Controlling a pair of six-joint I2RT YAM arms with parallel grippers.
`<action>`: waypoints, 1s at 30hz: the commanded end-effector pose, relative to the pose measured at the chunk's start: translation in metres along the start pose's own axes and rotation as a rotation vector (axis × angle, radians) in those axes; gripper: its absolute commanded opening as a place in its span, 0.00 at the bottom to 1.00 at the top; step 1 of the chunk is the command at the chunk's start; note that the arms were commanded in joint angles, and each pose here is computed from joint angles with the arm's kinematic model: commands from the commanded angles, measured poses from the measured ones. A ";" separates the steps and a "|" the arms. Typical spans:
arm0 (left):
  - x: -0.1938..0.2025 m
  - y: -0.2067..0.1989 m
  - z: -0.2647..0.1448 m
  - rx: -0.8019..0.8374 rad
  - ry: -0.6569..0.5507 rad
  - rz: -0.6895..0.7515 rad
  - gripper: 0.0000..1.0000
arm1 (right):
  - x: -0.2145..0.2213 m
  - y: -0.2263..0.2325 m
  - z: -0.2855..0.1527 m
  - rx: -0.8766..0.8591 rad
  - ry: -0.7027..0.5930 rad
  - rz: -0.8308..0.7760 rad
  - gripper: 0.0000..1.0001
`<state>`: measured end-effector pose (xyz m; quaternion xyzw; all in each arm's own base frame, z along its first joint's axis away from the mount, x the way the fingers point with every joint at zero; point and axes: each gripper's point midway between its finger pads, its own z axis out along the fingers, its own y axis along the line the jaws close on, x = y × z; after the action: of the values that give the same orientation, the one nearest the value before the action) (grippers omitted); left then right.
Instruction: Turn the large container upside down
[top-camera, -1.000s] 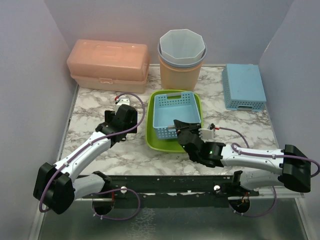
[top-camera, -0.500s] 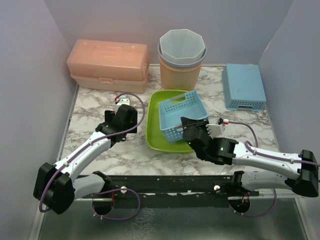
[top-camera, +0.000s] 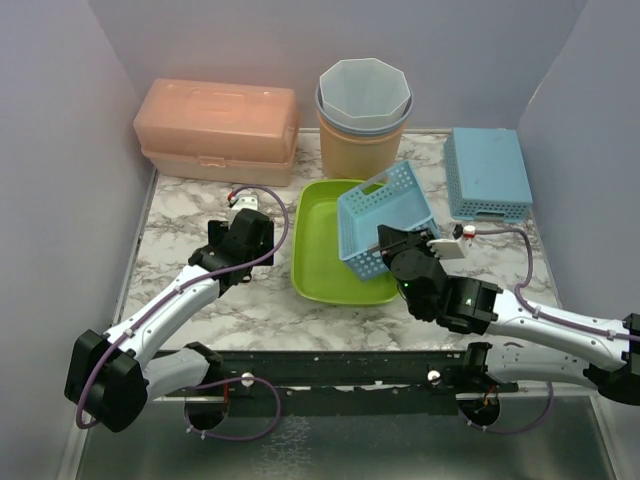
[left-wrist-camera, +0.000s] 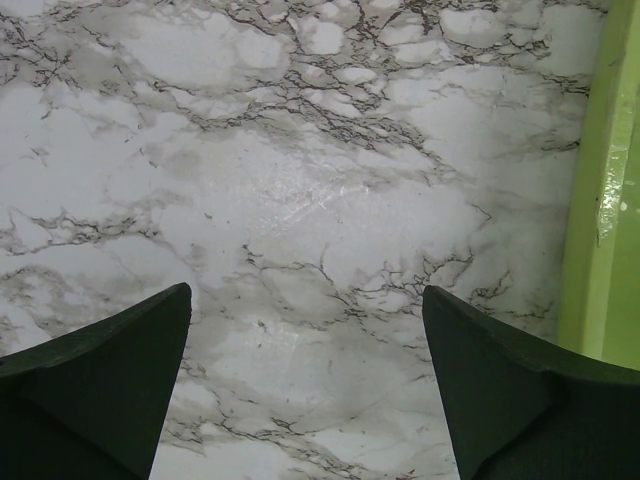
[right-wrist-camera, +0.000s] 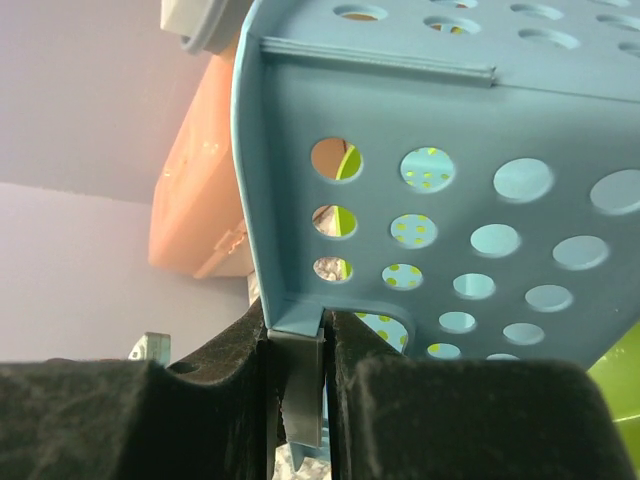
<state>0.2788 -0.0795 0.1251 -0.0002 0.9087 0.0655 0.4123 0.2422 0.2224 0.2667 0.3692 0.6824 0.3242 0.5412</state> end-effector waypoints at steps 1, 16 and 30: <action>-0.011 0.002 -0.003 -0.010 -0.026 -0.013 0.99 | -0.031 0.005 -0.001 -0.022 -0.109 -0.054 0.01; -0.012 0.002 -0.003 -0.006 -0.027 -0.013 0.99 | -0.068 0.059 -0.032 -0.297 -0.088 -0.348 0.01; -0.011 0.002 -0.003 -0.007 -0.022 -0.011 0.99 | -0.131 0.034 -0.055 -0.289 -0.195 -0.663 0.01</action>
<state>0.2788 -0.0795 0.1251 -0.0002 0.9087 0.0655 0.4123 0.2167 0.1551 0.3656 0.1127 0.6595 0.2493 0.7001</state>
